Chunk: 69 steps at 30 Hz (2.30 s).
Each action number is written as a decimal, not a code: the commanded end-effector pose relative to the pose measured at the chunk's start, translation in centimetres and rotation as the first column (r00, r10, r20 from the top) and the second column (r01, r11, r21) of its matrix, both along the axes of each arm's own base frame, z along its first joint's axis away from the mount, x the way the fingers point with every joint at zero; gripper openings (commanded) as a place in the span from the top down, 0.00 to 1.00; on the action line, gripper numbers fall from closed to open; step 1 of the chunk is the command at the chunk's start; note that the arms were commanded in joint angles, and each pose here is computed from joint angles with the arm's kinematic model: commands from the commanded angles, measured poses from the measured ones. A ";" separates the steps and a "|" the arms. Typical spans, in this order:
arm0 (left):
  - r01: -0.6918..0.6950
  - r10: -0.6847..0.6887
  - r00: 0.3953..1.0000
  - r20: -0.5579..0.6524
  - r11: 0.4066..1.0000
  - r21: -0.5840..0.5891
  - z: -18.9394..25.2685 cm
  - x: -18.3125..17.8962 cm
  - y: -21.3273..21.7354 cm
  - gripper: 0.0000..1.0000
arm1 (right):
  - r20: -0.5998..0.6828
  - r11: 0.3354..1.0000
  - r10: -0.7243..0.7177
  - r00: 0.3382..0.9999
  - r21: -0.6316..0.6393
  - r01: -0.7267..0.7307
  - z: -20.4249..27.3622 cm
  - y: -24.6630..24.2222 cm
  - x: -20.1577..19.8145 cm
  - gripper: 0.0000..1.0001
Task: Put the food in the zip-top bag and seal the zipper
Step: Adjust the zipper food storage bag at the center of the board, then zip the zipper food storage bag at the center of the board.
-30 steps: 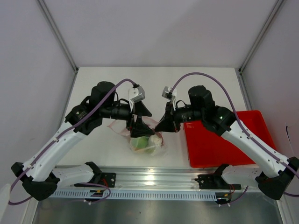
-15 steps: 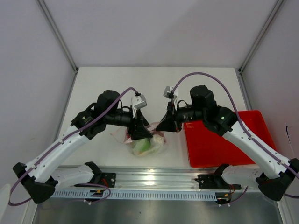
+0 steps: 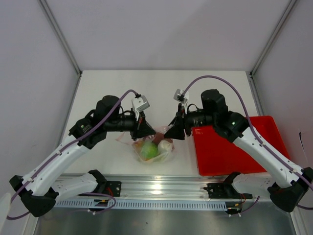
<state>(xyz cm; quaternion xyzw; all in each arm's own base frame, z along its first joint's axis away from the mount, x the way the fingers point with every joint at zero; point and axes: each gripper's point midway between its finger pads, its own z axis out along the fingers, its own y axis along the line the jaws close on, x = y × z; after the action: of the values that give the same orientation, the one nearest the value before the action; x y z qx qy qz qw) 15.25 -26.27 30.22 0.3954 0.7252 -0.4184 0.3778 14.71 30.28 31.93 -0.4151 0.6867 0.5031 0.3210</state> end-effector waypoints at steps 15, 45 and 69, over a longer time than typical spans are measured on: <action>-0.016 0.009 0.998 -0.059 0.993 -0.119 3.4 -1.2 -0.3 0.99 | -0.038 0.956 -0.171 0.984 0.237 0.175 0.1 -1.6 0.3 0.47; 0.030 -0.036 0.999 -0.019 0.968 -0.250 8.8 -2.3 -0.8 0.20 | -0.076 0.948 -0.028 0.997 0.314 0.051 0.7 1.5 -1.3 1.00; 0.029 -0.046 0.994 -0.099 0.985 -0.171 6.1 0.2 -4.5 0.44 | -0.093 0.946 0.010 0.996 0.323 0.020 1.3 2.1 -1.8 1.00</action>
<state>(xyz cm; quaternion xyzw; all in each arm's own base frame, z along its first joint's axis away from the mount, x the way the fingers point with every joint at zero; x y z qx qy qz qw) 15.23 -30.41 36.48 0.3479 0.7030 -0.5068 0.3576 13.09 32.13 30.83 -0.3210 0.6425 0.6118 0.3316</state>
